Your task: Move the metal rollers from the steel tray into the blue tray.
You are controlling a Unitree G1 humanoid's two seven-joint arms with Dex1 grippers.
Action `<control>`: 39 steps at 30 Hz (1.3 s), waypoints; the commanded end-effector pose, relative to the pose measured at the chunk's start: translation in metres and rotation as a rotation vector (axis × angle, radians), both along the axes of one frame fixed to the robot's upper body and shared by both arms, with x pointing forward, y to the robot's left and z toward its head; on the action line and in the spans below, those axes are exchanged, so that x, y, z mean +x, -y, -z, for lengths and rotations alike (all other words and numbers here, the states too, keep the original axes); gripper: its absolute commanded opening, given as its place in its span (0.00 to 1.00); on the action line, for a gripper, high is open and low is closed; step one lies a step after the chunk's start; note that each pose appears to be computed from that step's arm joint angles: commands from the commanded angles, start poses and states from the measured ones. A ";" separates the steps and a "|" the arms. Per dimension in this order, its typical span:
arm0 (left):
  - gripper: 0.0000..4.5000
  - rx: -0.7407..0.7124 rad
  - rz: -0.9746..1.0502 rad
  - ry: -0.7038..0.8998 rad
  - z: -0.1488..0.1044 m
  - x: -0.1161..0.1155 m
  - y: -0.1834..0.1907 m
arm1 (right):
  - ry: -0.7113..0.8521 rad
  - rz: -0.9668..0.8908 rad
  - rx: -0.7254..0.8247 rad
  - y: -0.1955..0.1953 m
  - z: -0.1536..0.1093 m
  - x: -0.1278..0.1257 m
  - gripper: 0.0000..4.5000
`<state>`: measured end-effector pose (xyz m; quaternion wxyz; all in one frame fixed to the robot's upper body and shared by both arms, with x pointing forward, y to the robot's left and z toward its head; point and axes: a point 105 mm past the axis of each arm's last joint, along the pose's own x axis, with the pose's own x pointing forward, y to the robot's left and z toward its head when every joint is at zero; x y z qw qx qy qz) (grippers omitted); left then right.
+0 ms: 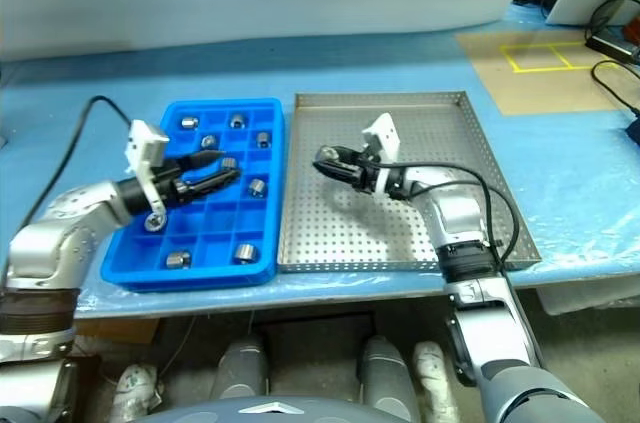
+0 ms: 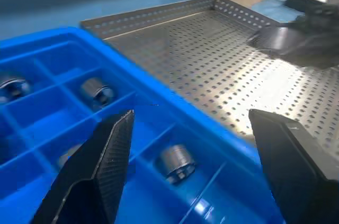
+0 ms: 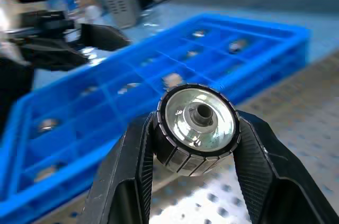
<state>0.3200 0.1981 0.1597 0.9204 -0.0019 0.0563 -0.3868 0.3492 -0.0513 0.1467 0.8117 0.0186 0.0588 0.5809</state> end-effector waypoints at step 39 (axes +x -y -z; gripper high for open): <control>0.81 -0.037 -0.109 0.060 -0.007 -0.016 -0.011 | -0.005 -0.222 -0.021 -0.092 -0.002 0.012 0.91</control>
